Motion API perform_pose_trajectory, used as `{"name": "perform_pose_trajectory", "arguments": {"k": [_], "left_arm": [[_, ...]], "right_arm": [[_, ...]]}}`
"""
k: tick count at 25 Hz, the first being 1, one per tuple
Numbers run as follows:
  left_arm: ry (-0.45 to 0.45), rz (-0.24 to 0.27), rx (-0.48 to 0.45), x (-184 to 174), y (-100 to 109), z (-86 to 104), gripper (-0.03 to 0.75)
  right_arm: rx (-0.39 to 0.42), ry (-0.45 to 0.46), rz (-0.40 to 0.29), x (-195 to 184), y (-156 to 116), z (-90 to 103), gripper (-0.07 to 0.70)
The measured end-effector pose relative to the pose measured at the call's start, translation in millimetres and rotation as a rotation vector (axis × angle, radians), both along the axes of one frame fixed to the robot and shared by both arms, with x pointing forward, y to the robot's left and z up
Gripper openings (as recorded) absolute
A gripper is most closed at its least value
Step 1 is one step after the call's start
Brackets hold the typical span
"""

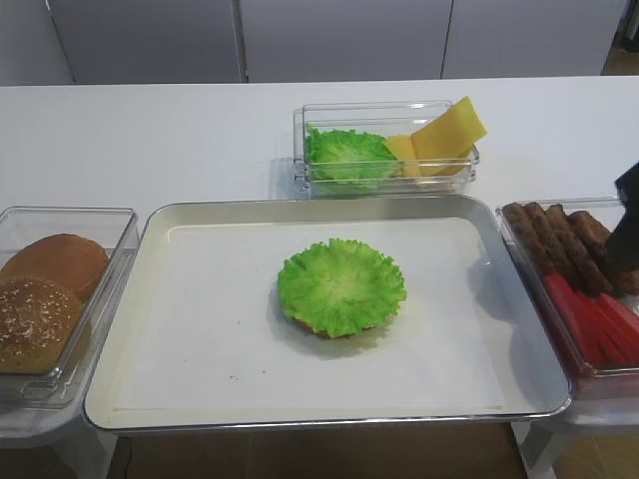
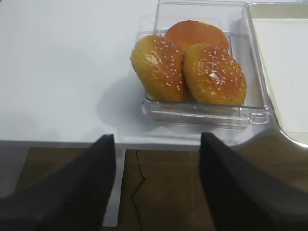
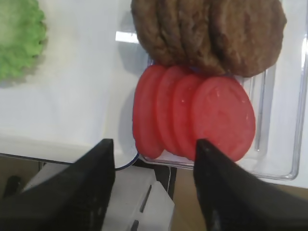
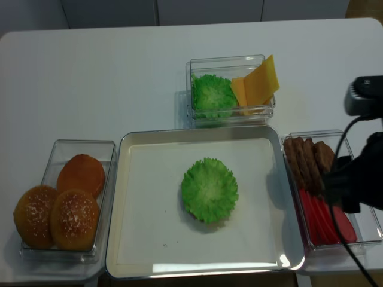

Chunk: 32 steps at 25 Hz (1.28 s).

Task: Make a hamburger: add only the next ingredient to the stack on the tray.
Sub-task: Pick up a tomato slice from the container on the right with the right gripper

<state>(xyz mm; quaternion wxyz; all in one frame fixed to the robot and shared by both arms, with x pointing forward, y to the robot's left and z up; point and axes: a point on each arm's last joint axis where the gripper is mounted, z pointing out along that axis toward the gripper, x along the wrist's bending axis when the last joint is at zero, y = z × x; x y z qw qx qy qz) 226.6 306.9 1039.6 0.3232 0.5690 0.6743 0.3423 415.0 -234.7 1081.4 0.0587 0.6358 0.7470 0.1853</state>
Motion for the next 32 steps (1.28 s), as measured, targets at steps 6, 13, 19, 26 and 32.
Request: {"name": "perform_pose_trajectory", "arguments": {"k": [6, 13, 19, 26, 32], "left_arm": [[0.0, 0.0, 0.0, 0.0, 0.0, 0.0, 0.411], [0.0, 0.0, 0.0, 0.0, 0.0, 0.0, 0.411], [0.0, 0.0, 0.0, 0.0, 0.0, 0.0, 0.411], [0.0, 0.0, 0.0, 0.0, 0.0, 0.0, 0.411], [0.0, 0.0, 0.0, 0.0, 0.0, 0.0, 0.411]], "right_arm": [[-0.116, 0.08, 0.044, 11.9, 28.6, -24.2, 0.4], [-0.203, 0.131, 0.059, 29.2, 47.8, -53.6, 0.396], [-0.218, 0.142, 0.059, 35.0, 50.5, -62.0, 0.316], [-0.232, 0.138, 0.063, 35.8, 49.5, -62.2, 0.225], [-0.24, 0.139, 0.063, 36.1, 49.0, -62.6, 0.127]]}}
